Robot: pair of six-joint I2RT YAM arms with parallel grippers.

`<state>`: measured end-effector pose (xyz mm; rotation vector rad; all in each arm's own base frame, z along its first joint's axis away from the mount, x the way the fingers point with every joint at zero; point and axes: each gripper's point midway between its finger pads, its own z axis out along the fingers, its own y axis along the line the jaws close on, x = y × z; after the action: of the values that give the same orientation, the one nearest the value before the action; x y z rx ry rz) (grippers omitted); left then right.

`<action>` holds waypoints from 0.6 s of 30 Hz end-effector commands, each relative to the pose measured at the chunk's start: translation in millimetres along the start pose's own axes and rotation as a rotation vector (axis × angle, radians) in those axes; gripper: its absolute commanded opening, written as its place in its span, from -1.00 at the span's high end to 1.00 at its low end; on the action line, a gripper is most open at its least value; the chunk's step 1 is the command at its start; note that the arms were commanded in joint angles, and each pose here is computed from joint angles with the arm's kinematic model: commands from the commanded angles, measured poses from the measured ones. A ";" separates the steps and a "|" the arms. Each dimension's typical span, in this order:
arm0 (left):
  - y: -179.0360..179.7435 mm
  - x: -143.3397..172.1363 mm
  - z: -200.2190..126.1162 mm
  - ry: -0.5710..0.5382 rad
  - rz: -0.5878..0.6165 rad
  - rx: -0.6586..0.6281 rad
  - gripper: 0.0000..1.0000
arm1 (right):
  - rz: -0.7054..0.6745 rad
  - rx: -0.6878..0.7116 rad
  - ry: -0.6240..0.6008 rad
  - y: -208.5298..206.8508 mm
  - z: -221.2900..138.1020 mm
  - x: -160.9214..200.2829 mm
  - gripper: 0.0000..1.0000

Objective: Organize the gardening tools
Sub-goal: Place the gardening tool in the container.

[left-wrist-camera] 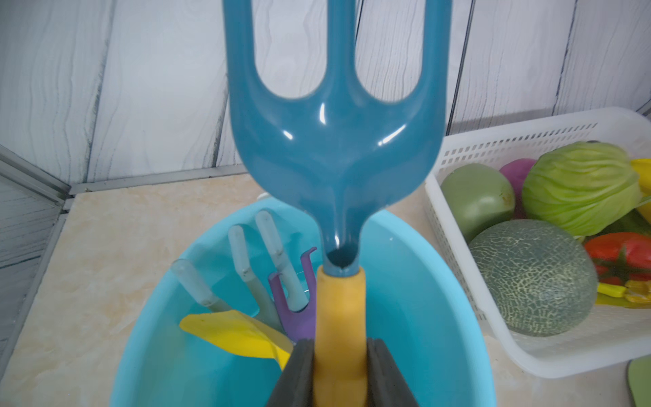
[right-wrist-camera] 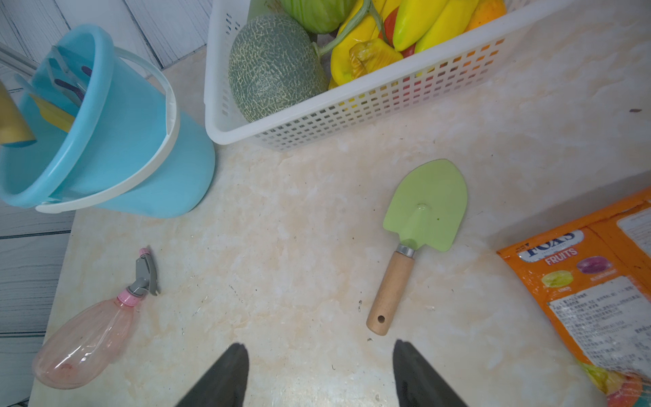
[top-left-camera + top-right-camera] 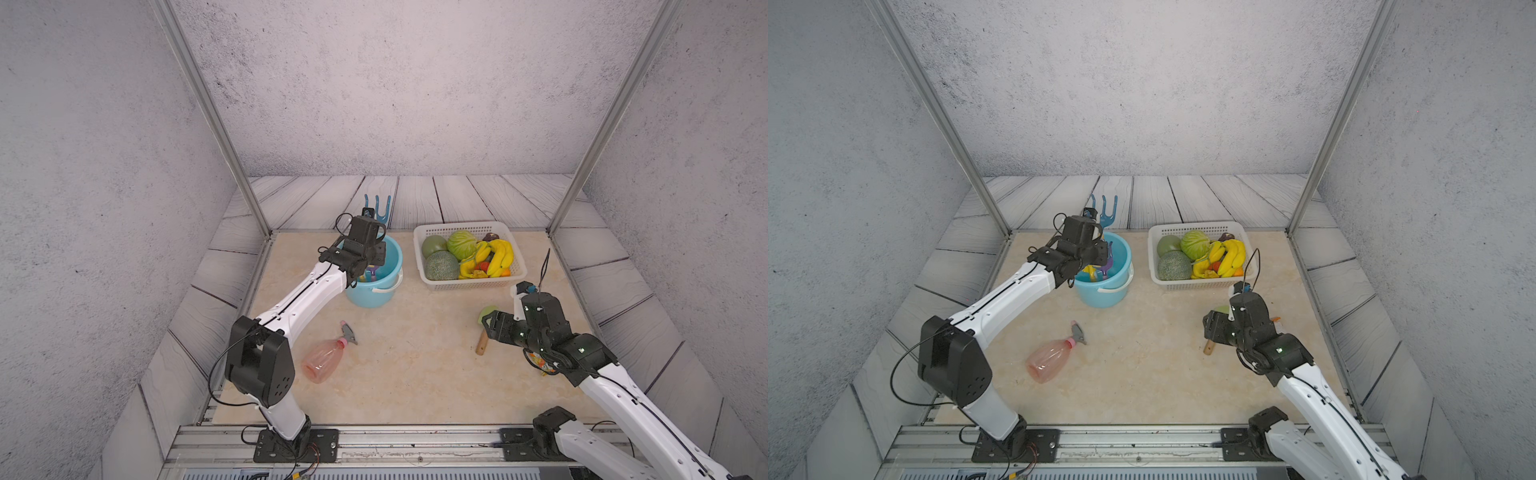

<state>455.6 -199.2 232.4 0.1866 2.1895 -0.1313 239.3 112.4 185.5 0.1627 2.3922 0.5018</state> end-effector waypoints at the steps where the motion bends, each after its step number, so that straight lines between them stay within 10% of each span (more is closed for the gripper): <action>1: -2.3 -5.1 8.9 -0.072 -0.015 0.020 1.00 | -0.009 0.022 -0.003 -1.6 -4.2 -4.8 -0.40; 15: -2.3 49.8 32.3 0.017 -0.051 0.034 1.00 | 0.011 0.051 0.022 -6.4 8.5 -1.1 -0.40; 18: -0.3 49.4 29.3 0.020 -0.046 0.026 0.35 | 0.008 0.054 0.027 -6.5 11.4 -1.1 -0.40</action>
<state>448.2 -201.3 177.1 0.1699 2.2180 -0.1770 242.0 111.9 171.8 0.1761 2.4497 0.4636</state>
